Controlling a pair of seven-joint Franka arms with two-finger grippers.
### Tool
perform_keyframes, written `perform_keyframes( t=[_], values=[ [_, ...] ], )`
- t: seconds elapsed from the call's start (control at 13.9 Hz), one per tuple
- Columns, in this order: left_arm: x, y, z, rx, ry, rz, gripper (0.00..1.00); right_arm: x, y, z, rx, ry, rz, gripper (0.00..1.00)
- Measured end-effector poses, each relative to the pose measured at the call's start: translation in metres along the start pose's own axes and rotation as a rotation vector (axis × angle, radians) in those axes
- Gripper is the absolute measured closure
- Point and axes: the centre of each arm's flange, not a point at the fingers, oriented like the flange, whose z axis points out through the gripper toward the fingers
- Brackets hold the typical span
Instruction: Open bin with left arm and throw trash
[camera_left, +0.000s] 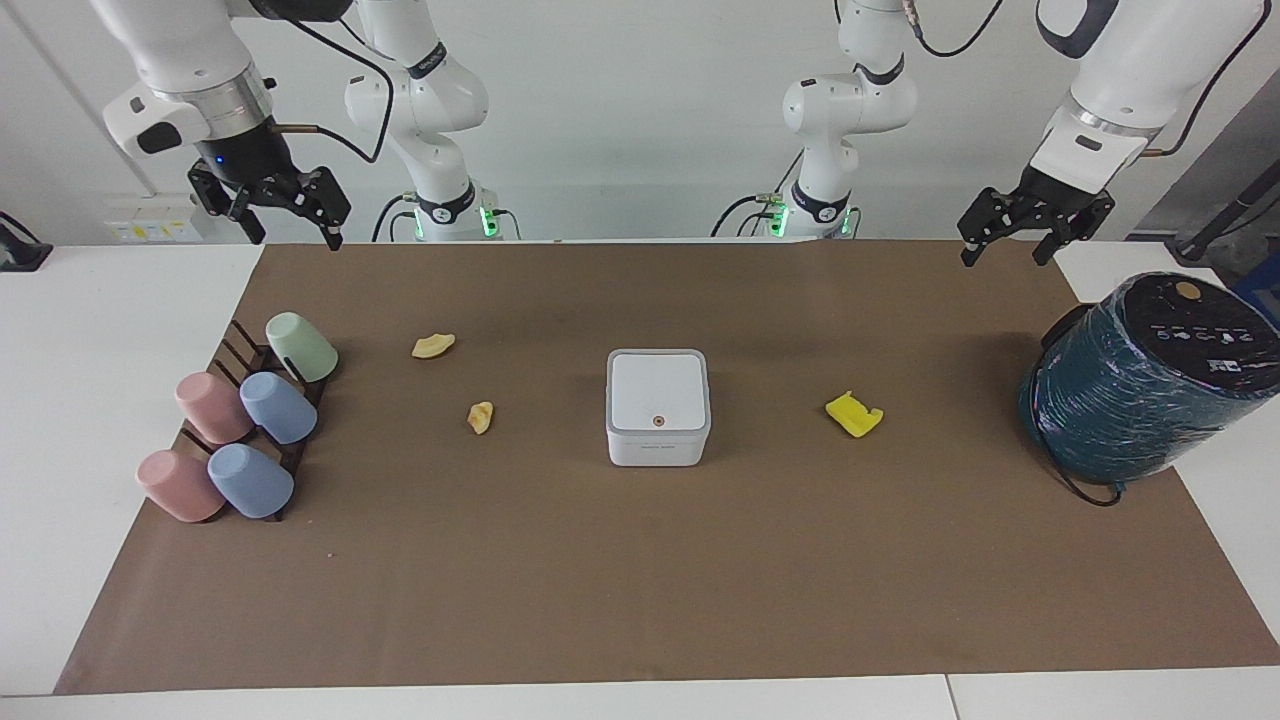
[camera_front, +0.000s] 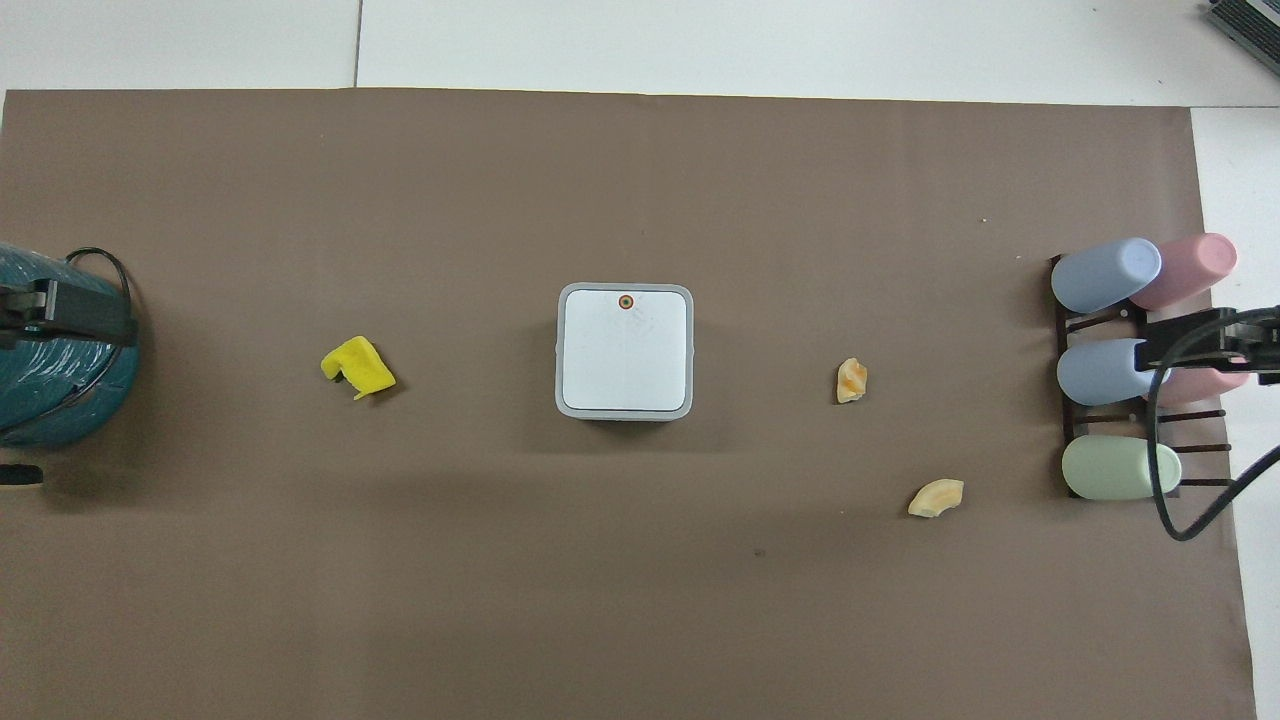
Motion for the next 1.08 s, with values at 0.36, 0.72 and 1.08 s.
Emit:
perform_keyframes(
  t=[0.36, 0.72, 1.08],
  values=[
    [0.0, 0.0, 0.0, 0.0, 0.0, 0.0, 0.0, 0.0, 0.0, 0.0, 0.0, -0.001, 0.018, 0.0],
    [0.0, 0.0, 0.0, 0.0, 0.0, 0.0, 0.0, -0.009, 0.001, 0.028, -0.006, -0.051, 0.105, 0.0],
    [0.0, 0.001, 0.0, 0.0, -0.001, 0.003, 0.0, -0.027, -0.003, 0.116, -0.008, -0.063, 0.266, 0.0]
  ],
)
